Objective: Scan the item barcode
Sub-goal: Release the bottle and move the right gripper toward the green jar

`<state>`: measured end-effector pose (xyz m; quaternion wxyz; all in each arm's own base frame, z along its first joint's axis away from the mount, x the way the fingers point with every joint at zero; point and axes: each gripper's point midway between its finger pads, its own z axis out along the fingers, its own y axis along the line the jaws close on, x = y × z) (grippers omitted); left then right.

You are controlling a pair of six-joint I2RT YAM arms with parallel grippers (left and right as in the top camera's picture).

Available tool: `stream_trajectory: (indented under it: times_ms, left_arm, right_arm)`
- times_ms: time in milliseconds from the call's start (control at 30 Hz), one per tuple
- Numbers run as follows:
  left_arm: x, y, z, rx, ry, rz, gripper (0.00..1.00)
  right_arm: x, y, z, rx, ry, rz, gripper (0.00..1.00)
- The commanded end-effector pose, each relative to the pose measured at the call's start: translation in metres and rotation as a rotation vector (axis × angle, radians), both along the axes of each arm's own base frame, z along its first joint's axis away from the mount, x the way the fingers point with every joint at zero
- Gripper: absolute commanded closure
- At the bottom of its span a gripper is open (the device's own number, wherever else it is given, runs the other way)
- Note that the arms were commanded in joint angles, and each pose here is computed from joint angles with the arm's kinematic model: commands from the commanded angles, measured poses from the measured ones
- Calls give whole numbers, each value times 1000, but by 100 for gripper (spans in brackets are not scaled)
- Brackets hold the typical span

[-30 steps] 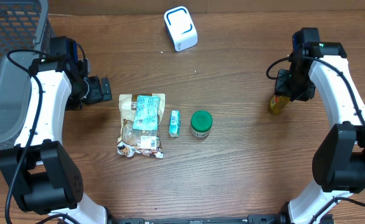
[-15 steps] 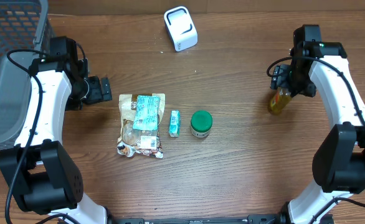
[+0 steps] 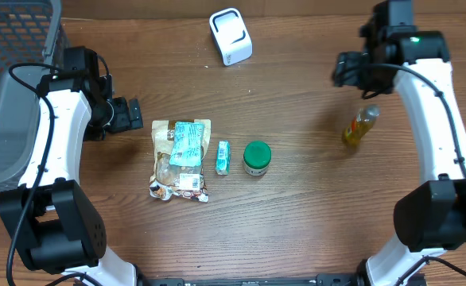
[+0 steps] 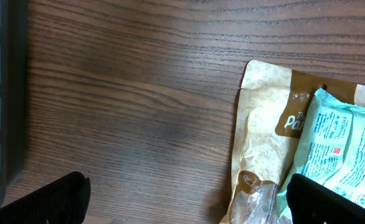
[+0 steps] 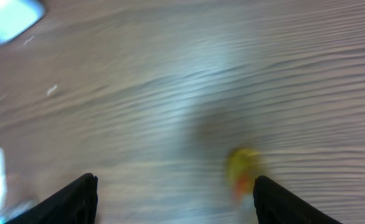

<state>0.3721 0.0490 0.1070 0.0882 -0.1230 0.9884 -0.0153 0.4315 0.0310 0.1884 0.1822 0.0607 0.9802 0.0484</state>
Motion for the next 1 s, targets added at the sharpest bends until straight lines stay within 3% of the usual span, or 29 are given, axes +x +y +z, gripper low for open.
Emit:
stream_trajectory:
  times_ms: [0, 200, 367, 700, 967]
  left_arm:
    - [6, 1, 2, -5, -10, -4, 0]
    - [6, 1, 2, -5, -10, -5, 0]
    - [6, 1, 2, -5, -10, -4, 1]
    - [6, 1, 2, -5, -10, -5, 0]
    - [6, 1, 2, -5, -10, -4, 0]
  right_arm:
    - [-10, 45, 11, 82, -3, 112, 23]
    - [-40, 88, -3, 107, 105, 134, 19]
    - [-61, 119, -18, 120, 178, 118, 0]
    - [-83, 172, -28, 167, 202, 209, 0]
    - [-96, 164, -52, 75, 243, -15, 0]
